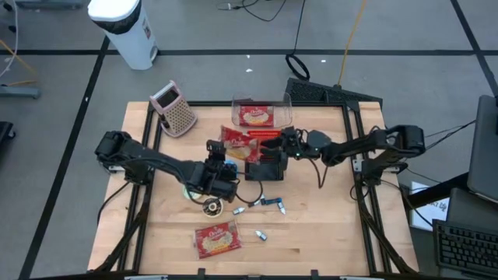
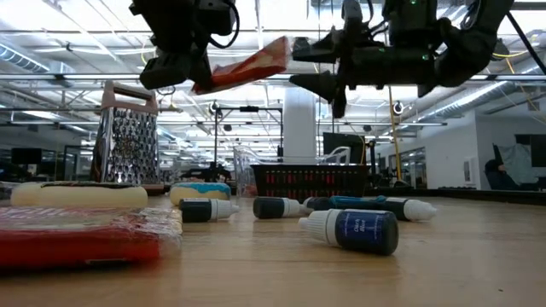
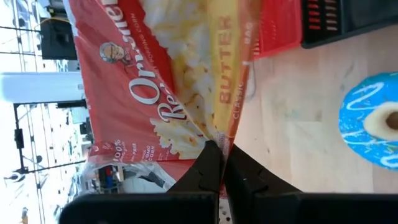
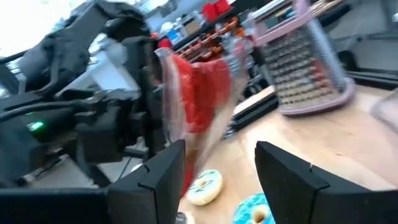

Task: Pick & Place Food Item
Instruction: Put the left popcorn pack into the transparent bin

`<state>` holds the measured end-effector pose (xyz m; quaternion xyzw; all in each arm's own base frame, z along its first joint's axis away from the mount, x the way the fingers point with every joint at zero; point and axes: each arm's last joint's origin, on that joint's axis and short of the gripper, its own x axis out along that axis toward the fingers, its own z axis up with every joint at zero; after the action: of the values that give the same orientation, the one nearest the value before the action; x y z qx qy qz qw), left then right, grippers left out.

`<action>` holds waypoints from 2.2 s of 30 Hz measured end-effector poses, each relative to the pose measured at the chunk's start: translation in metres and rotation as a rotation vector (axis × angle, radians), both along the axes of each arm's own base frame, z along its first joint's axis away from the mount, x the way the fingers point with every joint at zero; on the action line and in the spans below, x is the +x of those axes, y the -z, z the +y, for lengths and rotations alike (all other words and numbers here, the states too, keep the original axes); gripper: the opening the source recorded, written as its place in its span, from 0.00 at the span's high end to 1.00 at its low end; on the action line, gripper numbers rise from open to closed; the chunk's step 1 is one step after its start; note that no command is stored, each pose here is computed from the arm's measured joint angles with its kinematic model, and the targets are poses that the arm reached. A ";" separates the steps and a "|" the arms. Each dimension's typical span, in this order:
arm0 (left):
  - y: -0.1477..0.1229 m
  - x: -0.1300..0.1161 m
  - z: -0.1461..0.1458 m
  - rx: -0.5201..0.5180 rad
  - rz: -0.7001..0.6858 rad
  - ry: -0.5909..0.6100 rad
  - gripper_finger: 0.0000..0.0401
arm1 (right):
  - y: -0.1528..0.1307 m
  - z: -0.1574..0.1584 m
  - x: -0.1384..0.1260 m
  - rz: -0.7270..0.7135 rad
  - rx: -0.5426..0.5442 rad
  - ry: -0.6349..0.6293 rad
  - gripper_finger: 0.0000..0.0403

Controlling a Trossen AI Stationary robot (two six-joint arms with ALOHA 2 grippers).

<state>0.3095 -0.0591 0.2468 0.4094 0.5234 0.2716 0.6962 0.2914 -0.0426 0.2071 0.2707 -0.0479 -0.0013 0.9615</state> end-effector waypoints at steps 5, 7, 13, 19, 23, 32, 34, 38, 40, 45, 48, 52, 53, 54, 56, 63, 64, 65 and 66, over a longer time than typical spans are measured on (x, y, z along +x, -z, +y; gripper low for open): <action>0.000 0.001 0.001 0.012 0.000 0.000 0.99 | -0.005 0.005 0.001 -0.028 -0.019 -0.025 0.44; 0.000 0.001 0.002 0.014 0.000 0.001 0.99 | -0.006 0.007 0.001 -0.036 -0.022 -0.035 0.40; -0.001 0.005 0.001 0.025 -0.019 0.018 0.99 | -0.005 0.005 0.007 0.010 -0.042 0.059 0.34; -0.002 0.008 0.000 0.025 -0.038 0.030 0.97 | -0.011 0.002 0.012 0.019 -0.065 0.083 0.49; -0.002 0.008 0.000 0.027 -0.034 0.032 0.99 | -0.011 0.003 0.013 0.019 -0.068 0.054 0.67; -0.004 0.011 -0.001 -0.005 -0.168 -0.028 0.81 | -0.010 0.002 0.012 0.029 -0.130 0.011 0.96; -0.005 0.013 -0.005 -0.017 -0.201 -0.020 0.73 | -0.010 0.002 0.012 0.031 -0.133 0.000 0.96; -0.020 0.018 -0.019 -0.079 -0.323 -0.006 0.54 | -0.010 -0.003 0.012 0.038 -0.135 0.005 0.98; -0.033 0.022 -0.026 -0.159 -0.396 -0.003 0.45 | -0.009 -0.007 0.011 0.041 -0.133 0.014 0.97; -0.066 0.018 -0.044 -0.320 -0.558 0.018 0.30 | -0.009 -0.016 0.009 0.048 -0.126 0.003 0.97; -0.078 0.007 -0.049 -0.341 -0.579 0.042 0.25 | -0.005 -0.023 0.008 0.076 -0.109 0.022 0.97; -0.090 -0.011 -0.057 -0.332 -0.578 0.110 0.21 | -0.004 -0.035 0.005 0.087 -0.083 0.000 0.98; -0.093 -0.015 -0.058 -0.326 -0.596 0.113 0.20 | -0.004 -0.038 0.004 0.086 -0.067 -0.009 0.98; -0.096 -0.021 -0.058 -0.318 -0.610 0.114 0.20 | -0.004 -0.043 0.002 0.084 -0.057 -0.012 0.98; -0.099 -0.032 -0.056 -0.305 -0.633 0.116 0.18 | -0.004 -0.053 -0.001 0.084 -0.035 0.001 0.98; -0.084 -0.075 -0.027 -0.388 -0.817 0.093 0.20 | -0.005 -0.098 -0.020 0.090 0.035 0.072 0.98; -0.079 -0.080 -0.022 -0.420 -0.837 0.105 0.21 | -0.007 -0.104 -0.021 0.094 0.046 0.077 0.98; -0.074 -0.083 -0.017 -0.458 -0.855 0.121 0.21 | -0.010 -0.111 -0.022 0.101 0.053 0.080 0.98; -0.070 -0.086 -0.012 -0.500 -0.873 0.147 0.21 | -0.014 -0.118 -0.023 0.106 0.056 0.084 0.98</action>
<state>0.2235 -0.0712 0.3168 0.1142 0.2026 0.2340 0.9440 0.2688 -0.1605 0.2210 0.2948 -0.0080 -0.0574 0.9538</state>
